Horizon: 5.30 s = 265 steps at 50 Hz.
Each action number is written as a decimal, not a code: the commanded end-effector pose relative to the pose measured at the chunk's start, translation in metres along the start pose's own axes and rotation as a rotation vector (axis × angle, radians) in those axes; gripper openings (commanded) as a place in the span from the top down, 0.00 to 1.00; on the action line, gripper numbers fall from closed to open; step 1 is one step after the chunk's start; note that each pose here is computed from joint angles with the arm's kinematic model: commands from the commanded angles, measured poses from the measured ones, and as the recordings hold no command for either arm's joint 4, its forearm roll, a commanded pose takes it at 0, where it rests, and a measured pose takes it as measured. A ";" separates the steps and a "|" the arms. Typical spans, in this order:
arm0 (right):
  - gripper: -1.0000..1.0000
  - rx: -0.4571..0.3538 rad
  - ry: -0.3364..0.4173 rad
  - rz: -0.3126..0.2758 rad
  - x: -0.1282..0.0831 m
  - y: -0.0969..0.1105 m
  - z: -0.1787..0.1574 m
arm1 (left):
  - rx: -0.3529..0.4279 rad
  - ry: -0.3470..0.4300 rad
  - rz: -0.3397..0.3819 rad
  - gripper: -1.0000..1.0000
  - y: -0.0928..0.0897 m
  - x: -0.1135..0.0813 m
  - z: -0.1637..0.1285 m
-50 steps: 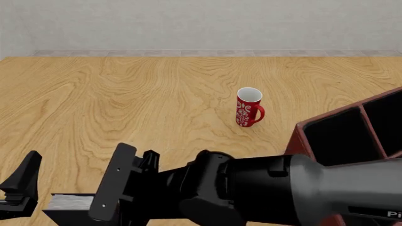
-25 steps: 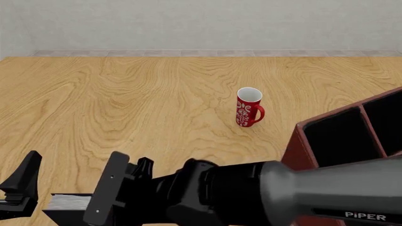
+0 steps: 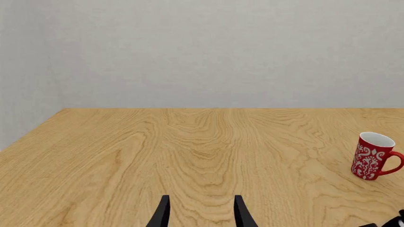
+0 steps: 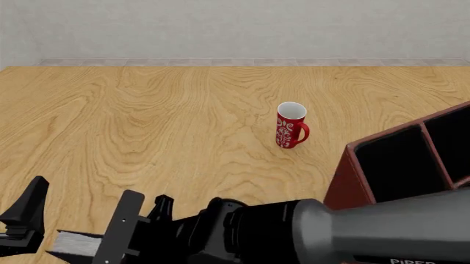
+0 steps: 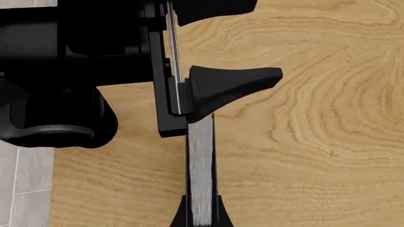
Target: Pick up the book and place it in the left compartment of the caddy.
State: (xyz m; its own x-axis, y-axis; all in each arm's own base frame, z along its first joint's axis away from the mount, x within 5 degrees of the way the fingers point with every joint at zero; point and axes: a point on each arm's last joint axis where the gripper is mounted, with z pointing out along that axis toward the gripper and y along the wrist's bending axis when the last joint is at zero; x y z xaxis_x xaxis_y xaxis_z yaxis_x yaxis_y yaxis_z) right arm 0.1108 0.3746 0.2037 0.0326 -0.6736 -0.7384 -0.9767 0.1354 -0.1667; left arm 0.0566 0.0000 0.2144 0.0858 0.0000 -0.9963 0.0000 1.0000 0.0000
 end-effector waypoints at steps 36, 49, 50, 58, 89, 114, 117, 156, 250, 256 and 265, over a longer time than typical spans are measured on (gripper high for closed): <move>1.00 0.084 -0.088 -0.014 -0.025 -0.033 -0.048 | 0.000 0.000 0.000 0.00 0.000 0.000 0.000; 1.00 0.158 -0.096 -0.020 -0.029 -0.065 -0.062 | 0.000 0.000 0.000 0.00 0.000 0.000 0.000; 1.00 0.164 -0.099 -0.018 -0.029 -0.068 -0.063 | 0.000 0.000 0.000 0.00 0.000 0.000 0.000; 1.00 0.217 -0.119 -0.037 -0.029 -0.085 -0.077 | 0.000 0.000 0.000 0.00 0.000 0.000 0.000; 1.00 0.299 -0.184 -0.006 -0.043 -0.103 -0.139 | 0.000 0.000 0.000 0.00 0.000 0.000 0.000; 1.00 0.413 -0.193 0.018 -0.034 -0.122 -0.204 | 0.000 0.000 0.000 0.00 0.000 0.000 0.000; 1.00 0.429 -0.200 0.034 -0.033 -0.125 -0.212 | 0.000 0.000 0.000 0.00 0.000 0.000 0.000; 1.00 0.551 -0.249 0.190 -0.027 -0.119 -0.313 | 0.000 0.000 0.000 0.00 0.000 0.000 0.000; 1.00 0.959 -0.135 0.500 0.076 0.035 -0.458 | 0.000 0.000 0.000 0.00 0.000 0.000 0.000; 1.00 0.957 -0.122 0.539 0.086 0.041 -0.451 | 0.000 0.000 0.000 0.00 0.000 0.000 0.000; 1.00 0.943 -0.101 0.586 0.103 0.044 -0.436 | 0.000 0.000 0.000 0.00 0.000 0.000 0.000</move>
State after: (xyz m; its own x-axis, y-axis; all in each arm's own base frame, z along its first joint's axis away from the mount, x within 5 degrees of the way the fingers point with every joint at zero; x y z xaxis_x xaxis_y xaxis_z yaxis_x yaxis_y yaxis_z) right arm -0.0143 -0.0035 0.4219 -0.2844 -0.3107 -0.9069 -0.3228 0.9218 -0.2146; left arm 0.0566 0.0000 0.2144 0.0858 0.0000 -0.9963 0.0000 1.0000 0.0000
